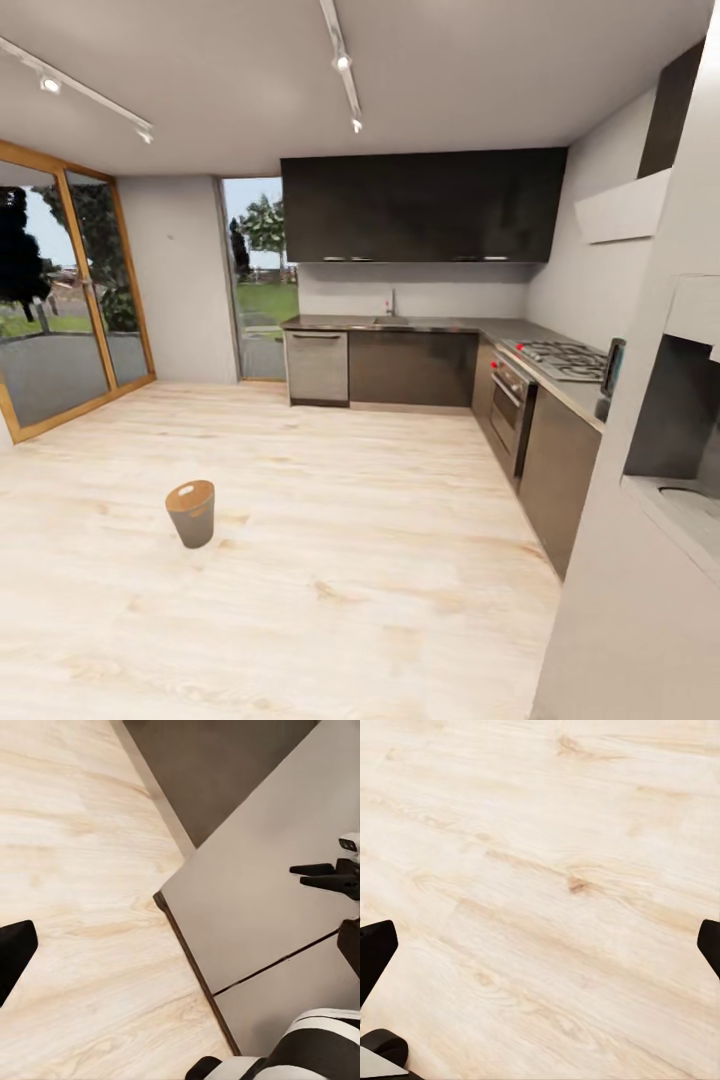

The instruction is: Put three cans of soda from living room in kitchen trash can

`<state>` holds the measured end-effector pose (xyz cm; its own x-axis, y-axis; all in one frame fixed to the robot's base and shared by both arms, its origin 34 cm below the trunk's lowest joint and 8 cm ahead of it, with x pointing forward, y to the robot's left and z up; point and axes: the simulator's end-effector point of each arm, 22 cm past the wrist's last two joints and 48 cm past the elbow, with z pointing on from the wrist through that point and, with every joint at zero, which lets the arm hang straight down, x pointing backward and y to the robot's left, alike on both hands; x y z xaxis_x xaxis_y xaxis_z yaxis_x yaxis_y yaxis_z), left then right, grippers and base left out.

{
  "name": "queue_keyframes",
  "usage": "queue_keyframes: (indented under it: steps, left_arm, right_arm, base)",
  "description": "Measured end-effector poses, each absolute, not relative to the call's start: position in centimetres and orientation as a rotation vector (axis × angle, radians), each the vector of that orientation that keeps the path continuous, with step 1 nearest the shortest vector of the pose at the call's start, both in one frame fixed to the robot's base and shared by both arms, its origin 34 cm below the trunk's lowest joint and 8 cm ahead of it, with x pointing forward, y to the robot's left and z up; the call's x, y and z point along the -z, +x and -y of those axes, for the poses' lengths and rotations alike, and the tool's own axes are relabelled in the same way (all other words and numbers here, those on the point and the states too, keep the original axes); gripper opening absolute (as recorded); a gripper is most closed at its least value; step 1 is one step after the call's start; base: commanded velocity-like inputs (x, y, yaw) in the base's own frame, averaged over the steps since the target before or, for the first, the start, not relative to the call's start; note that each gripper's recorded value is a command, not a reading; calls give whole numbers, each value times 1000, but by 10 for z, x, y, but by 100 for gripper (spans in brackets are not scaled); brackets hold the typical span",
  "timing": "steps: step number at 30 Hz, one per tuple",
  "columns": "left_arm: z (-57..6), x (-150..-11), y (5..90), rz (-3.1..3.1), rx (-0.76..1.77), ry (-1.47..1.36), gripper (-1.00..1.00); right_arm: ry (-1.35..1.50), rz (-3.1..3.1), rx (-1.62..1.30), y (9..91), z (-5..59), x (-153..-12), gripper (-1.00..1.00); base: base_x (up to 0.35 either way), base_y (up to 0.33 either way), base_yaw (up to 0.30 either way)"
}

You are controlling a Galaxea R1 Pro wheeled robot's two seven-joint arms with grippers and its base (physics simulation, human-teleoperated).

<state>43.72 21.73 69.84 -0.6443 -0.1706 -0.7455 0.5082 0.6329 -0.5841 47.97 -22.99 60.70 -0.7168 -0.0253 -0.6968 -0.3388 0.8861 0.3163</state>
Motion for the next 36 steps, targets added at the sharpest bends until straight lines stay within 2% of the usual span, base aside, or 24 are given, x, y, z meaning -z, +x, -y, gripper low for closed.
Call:
queue_keyframes:
  steps: [10,26,36]
  left_arm:
    - [-217,-698,437,-2031,1047,264,100]
    - [-217,-698,437,-2031,1048,264,100]
    - [-217,-698,437,-2031,1048,264,100]
  right_arm:
    - [-260,-2320,-557,480,230,-607,100]
    - [-260,-2320,-557,480,230,-607,100]
    - [-260,-2320,-557,480,230,-607,100]
  base:
    - [94,10,80]
    - [331,0,6]
    - [345,0,173]
